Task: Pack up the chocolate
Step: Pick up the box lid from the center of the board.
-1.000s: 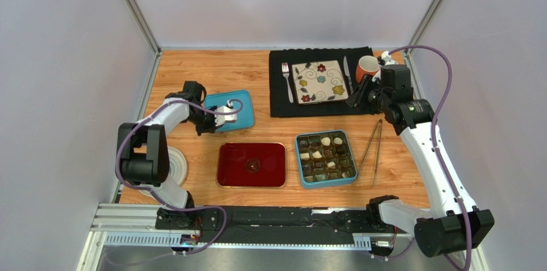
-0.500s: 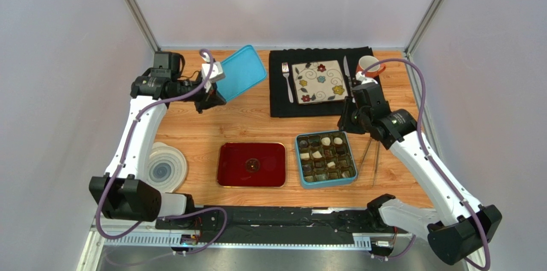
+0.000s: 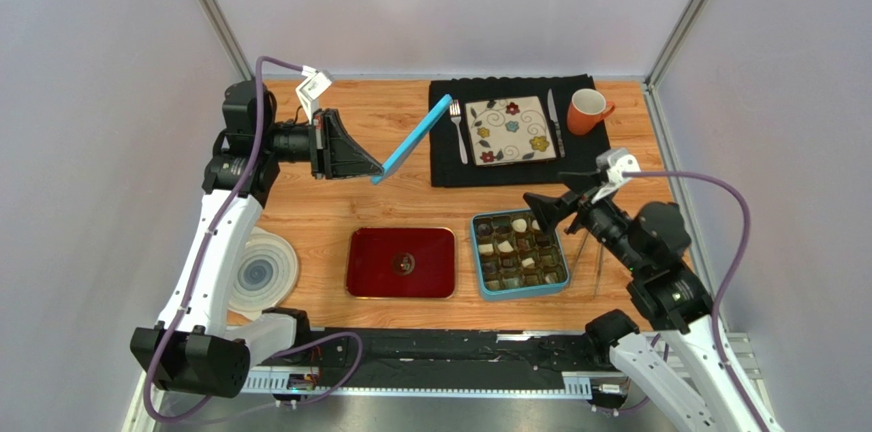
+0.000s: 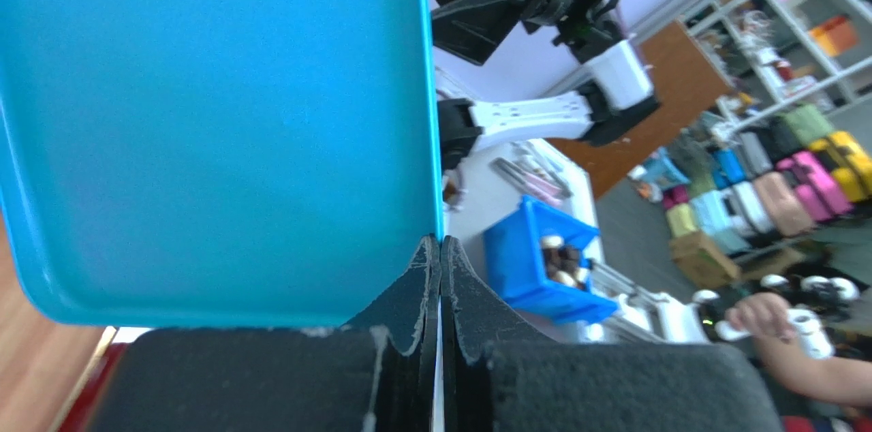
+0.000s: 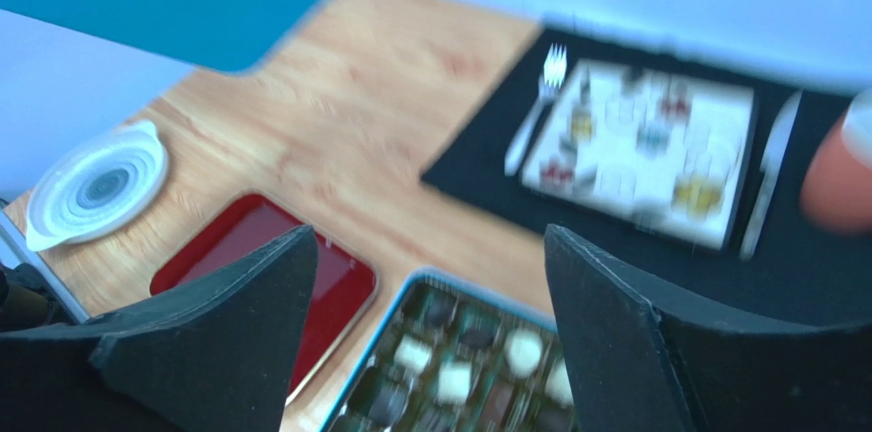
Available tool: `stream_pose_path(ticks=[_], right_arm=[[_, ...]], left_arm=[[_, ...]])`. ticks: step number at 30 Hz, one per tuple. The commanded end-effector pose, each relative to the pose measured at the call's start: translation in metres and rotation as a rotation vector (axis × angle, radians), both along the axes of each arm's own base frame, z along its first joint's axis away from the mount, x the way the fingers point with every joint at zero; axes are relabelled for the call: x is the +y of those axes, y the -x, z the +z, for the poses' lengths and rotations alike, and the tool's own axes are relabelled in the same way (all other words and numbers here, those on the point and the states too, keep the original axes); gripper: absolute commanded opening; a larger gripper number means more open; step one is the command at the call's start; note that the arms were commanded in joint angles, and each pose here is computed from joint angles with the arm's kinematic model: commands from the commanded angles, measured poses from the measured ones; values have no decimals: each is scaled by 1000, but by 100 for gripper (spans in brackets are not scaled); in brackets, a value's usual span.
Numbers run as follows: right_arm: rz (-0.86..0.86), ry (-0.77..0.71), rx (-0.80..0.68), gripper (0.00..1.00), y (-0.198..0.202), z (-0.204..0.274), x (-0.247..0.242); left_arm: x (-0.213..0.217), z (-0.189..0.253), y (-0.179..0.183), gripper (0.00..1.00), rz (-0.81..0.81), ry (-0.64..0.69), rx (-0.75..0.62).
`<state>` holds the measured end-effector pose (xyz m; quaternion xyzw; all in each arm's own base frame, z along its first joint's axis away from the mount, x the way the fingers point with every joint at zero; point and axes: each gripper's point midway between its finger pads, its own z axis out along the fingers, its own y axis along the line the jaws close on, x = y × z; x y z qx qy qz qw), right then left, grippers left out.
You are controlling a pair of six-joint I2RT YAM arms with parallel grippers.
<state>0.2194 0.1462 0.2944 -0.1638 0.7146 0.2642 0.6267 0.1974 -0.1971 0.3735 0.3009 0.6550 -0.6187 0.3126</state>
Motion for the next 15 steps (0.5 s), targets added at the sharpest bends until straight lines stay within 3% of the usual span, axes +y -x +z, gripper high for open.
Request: stream_pose_path(ticks=[1,8,15], right_arm=[[163,47,-357,87,13,70,17],[467,91,-379,90,21,96,59],[676,107,-417,85,25,121,56]], left_arm=[[12,40,67,0,-361,51,92],[-9,44,118,0,-579,8,182],[-11,42,129,0,-624,-20,254]])
